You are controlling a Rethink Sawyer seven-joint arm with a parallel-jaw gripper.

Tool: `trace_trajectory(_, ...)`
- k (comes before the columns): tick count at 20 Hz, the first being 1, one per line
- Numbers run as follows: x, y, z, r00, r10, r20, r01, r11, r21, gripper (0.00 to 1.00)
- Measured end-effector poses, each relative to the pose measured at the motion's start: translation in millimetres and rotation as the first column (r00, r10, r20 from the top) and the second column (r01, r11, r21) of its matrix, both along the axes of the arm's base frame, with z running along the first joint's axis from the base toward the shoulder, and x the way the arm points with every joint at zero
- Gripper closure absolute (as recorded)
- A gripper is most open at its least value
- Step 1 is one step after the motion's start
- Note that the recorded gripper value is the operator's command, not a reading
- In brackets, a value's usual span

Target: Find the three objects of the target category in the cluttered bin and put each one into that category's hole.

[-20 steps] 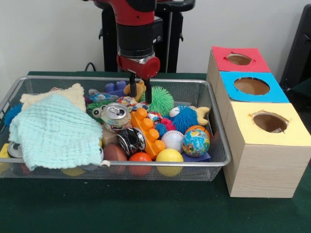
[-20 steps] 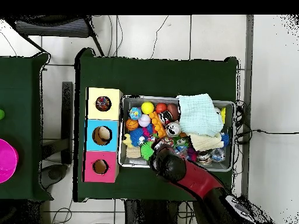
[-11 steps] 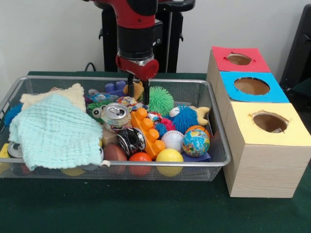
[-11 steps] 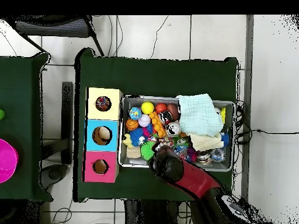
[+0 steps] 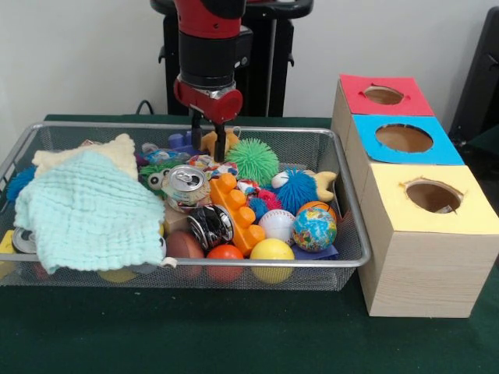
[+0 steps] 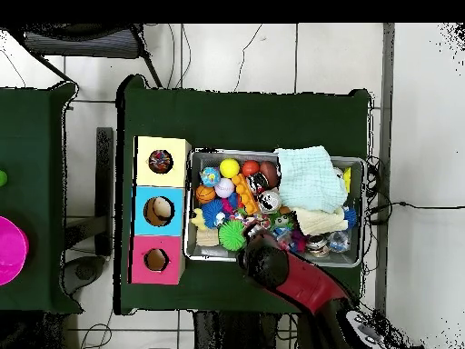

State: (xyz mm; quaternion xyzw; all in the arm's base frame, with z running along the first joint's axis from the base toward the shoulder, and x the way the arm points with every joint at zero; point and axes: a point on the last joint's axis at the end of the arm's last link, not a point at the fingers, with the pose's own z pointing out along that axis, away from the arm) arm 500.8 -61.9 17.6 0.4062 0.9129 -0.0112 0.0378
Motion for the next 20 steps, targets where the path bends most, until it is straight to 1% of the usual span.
trace_trajectory(8,-2.6,-13.2,-7.3,0.9994,-0.034,0.000,0.034,0.9993,0.012,0.00)
trace_trajectory(11,-5.4,-17.7,-12.4,0.9988,-0.049,-0.008,0.049,0.9985,0.022,0.00)
trace_trajectory(20,-11.4,-14.0,-28.6,0.9975,-0.063,-0.033,0.065,0.9960,0.062,0.00)
